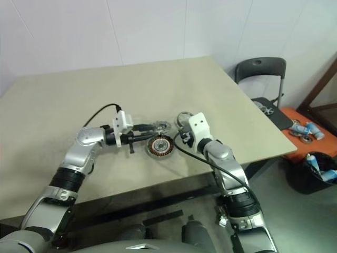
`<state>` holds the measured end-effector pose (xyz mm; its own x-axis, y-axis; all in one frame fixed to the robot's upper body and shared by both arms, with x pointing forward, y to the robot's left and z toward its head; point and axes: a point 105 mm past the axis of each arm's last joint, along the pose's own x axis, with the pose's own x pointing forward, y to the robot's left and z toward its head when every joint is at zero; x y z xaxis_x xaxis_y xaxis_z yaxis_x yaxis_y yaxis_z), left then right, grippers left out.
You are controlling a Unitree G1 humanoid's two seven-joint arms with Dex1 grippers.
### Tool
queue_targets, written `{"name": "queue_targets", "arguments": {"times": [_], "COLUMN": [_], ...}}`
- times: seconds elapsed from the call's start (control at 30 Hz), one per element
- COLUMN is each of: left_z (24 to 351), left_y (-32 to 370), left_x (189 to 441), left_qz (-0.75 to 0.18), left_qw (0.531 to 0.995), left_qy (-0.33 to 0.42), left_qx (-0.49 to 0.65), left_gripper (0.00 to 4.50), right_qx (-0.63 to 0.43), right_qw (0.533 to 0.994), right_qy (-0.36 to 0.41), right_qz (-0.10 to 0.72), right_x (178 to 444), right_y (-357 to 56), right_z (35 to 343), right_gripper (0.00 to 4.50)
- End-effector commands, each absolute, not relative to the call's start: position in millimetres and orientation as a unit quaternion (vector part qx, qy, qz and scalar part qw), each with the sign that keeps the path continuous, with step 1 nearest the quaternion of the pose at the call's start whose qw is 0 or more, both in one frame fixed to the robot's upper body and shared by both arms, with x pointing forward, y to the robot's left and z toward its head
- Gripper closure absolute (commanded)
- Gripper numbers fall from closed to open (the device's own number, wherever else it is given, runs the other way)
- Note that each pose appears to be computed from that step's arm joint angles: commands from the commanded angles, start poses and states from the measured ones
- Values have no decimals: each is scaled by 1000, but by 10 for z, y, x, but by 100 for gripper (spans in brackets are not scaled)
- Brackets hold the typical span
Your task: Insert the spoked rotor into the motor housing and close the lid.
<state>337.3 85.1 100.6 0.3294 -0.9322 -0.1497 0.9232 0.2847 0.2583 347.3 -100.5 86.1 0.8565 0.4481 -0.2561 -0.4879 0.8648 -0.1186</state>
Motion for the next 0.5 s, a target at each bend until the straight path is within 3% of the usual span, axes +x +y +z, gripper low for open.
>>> {"name": "queue_targets", "arguments": {"times": [0.03,0.5], "left_z": [1059,823], "left_y": [799,624], "left_x": [3440,3356], "left_qz": [-580,-607], "left_qw": [798,778], "left_qy": [-28,-11], "left_qx": [162,160], "left_gripper": [379,379], "right_qx": [-90,-89], "right_qw": [964,965], "right_qy": [80,84], "right_qz": [238,233], "right_x": [3478,3464], "right_y": [-1004,-998], "right_z": [1008,987], "right_gripper": [247,247]}}
